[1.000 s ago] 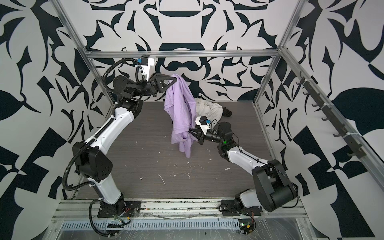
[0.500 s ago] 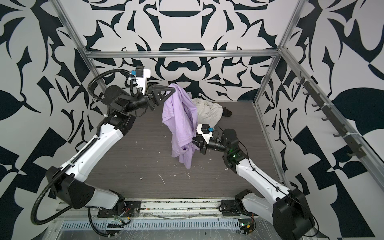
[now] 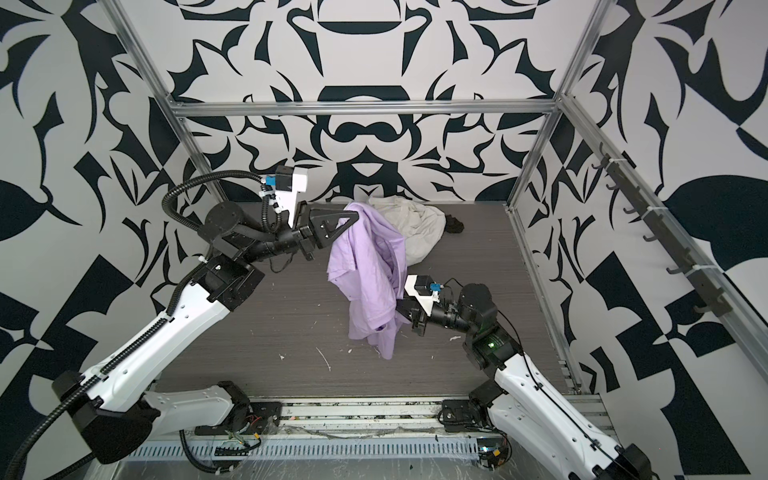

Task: Pick out a specific cloth from the pile
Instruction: 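Carry the purple shirt toward the robot with both grippers, away from the pile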

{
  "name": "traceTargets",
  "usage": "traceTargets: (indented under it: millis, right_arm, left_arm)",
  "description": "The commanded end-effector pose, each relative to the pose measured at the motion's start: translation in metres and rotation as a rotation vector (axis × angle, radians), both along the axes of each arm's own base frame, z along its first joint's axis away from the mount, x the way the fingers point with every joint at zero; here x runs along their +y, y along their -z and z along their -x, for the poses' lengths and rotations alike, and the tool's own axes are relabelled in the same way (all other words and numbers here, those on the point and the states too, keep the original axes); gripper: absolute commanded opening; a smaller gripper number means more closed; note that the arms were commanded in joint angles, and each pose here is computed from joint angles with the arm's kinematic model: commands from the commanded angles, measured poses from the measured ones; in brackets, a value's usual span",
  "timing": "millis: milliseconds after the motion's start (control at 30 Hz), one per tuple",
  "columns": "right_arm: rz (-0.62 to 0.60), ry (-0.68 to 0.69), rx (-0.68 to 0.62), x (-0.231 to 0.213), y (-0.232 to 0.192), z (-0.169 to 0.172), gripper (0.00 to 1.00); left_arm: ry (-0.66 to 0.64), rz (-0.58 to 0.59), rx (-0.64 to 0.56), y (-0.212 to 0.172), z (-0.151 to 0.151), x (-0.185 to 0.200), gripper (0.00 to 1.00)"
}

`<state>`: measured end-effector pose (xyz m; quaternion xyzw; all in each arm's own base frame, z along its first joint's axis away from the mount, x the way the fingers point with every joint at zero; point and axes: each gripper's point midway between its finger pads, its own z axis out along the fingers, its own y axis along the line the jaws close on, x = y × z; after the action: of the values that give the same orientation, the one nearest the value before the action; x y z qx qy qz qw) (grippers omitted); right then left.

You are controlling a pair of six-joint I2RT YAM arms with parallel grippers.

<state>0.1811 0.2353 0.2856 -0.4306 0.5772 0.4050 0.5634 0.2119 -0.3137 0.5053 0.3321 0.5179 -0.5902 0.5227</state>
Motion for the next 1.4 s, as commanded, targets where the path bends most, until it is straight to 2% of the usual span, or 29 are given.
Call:
traceTargets:
  millis: [0,300,600,1033,1367]
  right_arm:
    - [0.002,0.019,-0.024,-0.001,-0.005,-0.001,0.06]
    - [0.065,0.049,0.027,0.003,0.018,-0.009,0.08]
    - [0.109,0.067,0.088,0.012,0.047,-0.015,0.07]
    - [0.162,0.171,0.184,0.020,0.092,-0.019,0.08]
    - [0.183,0.263,0.249,0.014,0.125,-0.024,0.09]
  left_arm:
    - [-0.045,-0.007,0.005,0.012,-0.006,0.002,0.00]
    - [-0.107,-0.086,0.007,0.048,-0.010,0.009,0.00]
    - [-0.148,-0.142,0.074,0.092,-0.011,0.027,0.00]
    - [-0.138,-0.199,0.155,0.135,0.001,0.035,0.00]
    - [-0.110,-0.227,0.278,0.173,0.010,0.038,0.00]
